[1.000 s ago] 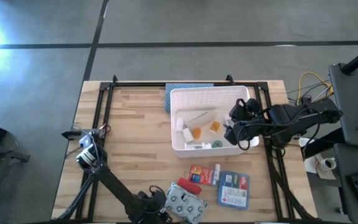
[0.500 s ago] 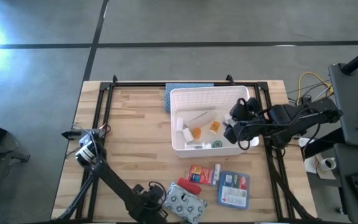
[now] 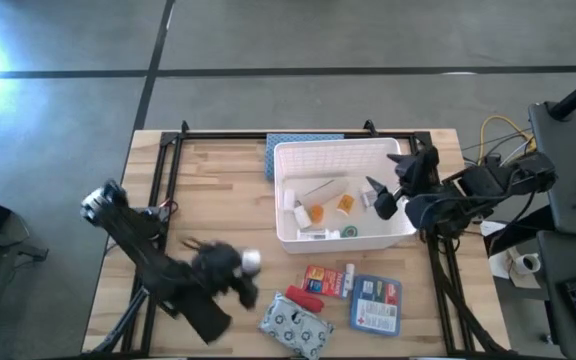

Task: Pick & place medical supplies in basket/bin
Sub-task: Put the white medicine bottle into the white bin, then put the white rolled gauze into the white bin

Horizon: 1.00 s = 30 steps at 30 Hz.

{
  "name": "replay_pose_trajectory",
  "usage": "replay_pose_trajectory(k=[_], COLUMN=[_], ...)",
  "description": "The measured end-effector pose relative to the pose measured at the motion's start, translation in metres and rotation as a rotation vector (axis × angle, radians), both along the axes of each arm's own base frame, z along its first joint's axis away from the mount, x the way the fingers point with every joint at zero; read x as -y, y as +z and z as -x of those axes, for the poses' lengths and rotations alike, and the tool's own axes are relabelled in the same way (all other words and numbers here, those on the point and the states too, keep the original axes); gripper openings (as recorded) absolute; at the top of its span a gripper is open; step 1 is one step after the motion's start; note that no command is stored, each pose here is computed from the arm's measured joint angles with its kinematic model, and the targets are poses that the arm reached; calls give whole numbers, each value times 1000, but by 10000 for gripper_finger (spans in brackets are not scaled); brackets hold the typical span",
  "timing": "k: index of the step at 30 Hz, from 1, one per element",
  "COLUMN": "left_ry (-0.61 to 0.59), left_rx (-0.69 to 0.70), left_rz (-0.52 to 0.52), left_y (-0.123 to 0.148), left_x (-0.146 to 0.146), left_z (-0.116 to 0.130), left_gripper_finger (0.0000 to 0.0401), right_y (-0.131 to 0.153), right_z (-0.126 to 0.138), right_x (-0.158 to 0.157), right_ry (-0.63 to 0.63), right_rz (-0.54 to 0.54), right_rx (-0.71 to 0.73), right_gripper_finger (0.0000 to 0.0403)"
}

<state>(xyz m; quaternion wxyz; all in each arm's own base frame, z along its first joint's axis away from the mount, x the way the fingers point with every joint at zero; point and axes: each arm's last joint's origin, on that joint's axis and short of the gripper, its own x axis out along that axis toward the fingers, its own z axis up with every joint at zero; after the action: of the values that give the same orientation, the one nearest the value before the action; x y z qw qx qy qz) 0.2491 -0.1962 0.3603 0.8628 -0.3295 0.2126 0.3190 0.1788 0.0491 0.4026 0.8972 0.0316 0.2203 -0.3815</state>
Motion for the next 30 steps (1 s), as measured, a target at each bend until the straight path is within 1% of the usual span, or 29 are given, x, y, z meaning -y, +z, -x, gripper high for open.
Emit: replay_pose_trajectory(k=[2, 3, 5, 7, 9, 13, 16, 20, 22, 25, 28, 30], left_ry=[84, 116, 147, 150, 102, -70, -106, -95, -92, -111, -125, -137], left_rx=[163, 213, 239, 230, 197, 193, 179, 70, 8, -31, -20, -21], left_rz=[-115, -150, -190, -219, -251, -309, -336, -320, -339, -346, -340, -358], left_y=[24, 34, 50, 60, 67, 75, 65, 34, 17, 2, 0, 1], left_x=[-19, -29, -50, -69, -84, -117, -146, -178, -185, -187, -185, -185], left_z=[9, 13, 14, 4, -12, -54, -85, -117, -132, -149, -162, -168], left_gripper_finger=[160, 160, 160, 161, 161, 161, 161, 162, 169, 199, 242, 268], right_y=[1, 1, 3, 3, 4, 4, 3, 2, 1, 0, -1, -2], right_z=[2, 3, 4, 5, 6, 6, 6, 5, 6, 6, 7, 9], right_x=[0, 0, 0, 1, 1, 1, 1, 0, -2, -6, -7, -7], right_ry=[4, 4, 1, -4, -5, -7, -5, 35, 62, 87, 91, 85], right_rz=[2, 4, 7, 10, 9, 4, -11, -73, -99, -113, -118, -120], right_rx=[5, 7, 16, 23, 25, 29, 34, 13, 0, -7, -11, -23], right_gripper_finger=[352, 352, 352, 352, 352, 352, 352, 352, 352, 352, 352, 352])
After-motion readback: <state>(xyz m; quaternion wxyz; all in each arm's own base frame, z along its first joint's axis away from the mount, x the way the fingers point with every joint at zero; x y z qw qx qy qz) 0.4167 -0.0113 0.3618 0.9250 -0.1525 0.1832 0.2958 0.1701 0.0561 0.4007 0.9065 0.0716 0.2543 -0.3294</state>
